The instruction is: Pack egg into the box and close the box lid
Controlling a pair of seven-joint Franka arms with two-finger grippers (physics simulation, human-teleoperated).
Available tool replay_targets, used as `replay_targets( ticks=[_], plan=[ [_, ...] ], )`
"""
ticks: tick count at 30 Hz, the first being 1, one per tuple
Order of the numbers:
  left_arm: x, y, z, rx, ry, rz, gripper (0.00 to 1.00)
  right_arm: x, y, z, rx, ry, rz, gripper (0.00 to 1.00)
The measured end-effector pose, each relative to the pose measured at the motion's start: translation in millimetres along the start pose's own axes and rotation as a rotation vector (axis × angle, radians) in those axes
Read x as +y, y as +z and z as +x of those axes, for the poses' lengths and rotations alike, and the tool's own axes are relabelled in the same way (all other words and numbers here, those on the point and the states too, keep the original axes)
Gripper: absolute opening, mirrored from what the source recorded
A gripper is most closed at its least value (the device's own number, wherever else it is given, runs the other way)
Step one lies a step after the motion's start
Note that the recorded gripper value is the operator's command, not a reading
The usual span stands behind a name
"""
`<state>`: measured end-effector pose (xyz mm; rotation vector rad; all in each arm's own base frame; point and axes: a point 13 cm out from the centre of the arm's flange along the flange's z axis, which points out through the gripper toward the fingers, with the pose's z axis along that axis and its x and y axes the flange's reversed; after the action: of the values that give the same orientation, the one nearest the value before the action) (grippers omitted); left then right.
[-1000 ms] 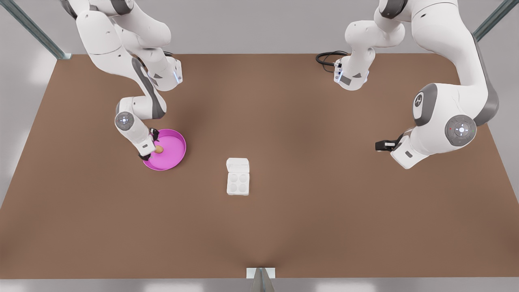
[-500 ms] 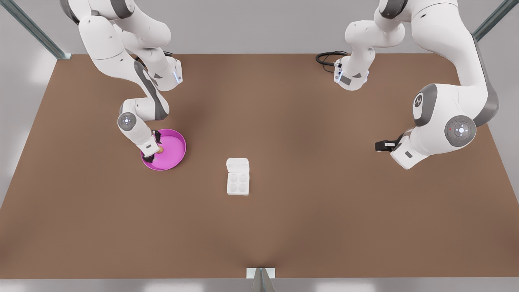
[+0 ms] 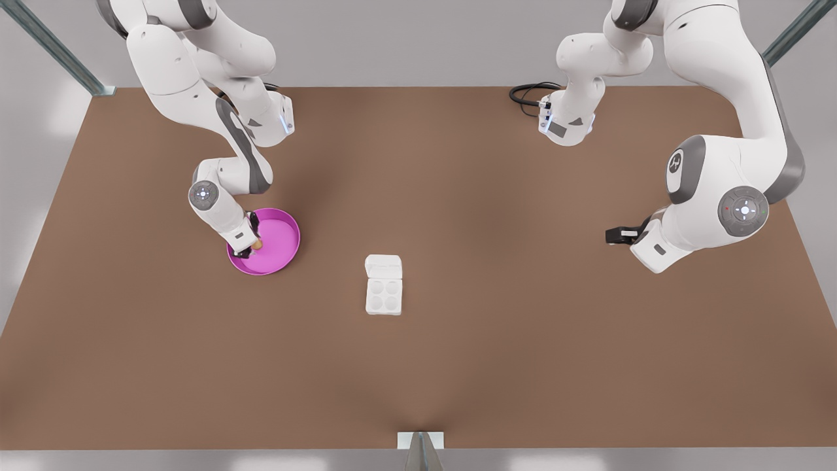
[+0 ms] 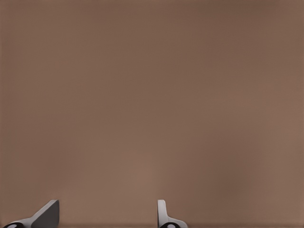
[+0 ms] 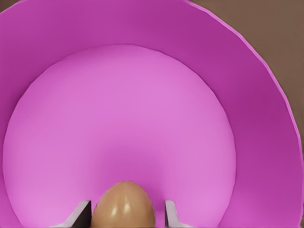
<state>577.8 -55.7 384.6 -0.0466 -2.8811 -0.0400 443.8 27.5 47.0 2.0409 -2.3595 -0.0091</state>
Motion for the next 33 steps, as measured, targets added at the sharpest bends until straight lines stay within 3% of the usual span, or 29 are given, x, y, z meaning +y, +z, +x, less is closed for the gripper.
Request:
replay_targets(
  ticks=[6, 14, 33],
  plan=[
    [0.2, -0.6, -0.2, -0.001, 0.000, -0.001, 1.00, 0.5, 1.9, 1.1, 0.001, -0.009, -0.004, 0.65],
    [2.0, -0.7, -0.3, -0.002, -0.003, 0.000, 1.00, -0.1, 4.4, 4.1, 0.001, -0.013, -0.008, 0.56],
    [7.0, 1.8, -1.5, 0.003, -0.010, 0.002, 1.00, -3.2, 2.9, 7.0, 0.000, -0.018, -0.006, 0.52]
  ],
)
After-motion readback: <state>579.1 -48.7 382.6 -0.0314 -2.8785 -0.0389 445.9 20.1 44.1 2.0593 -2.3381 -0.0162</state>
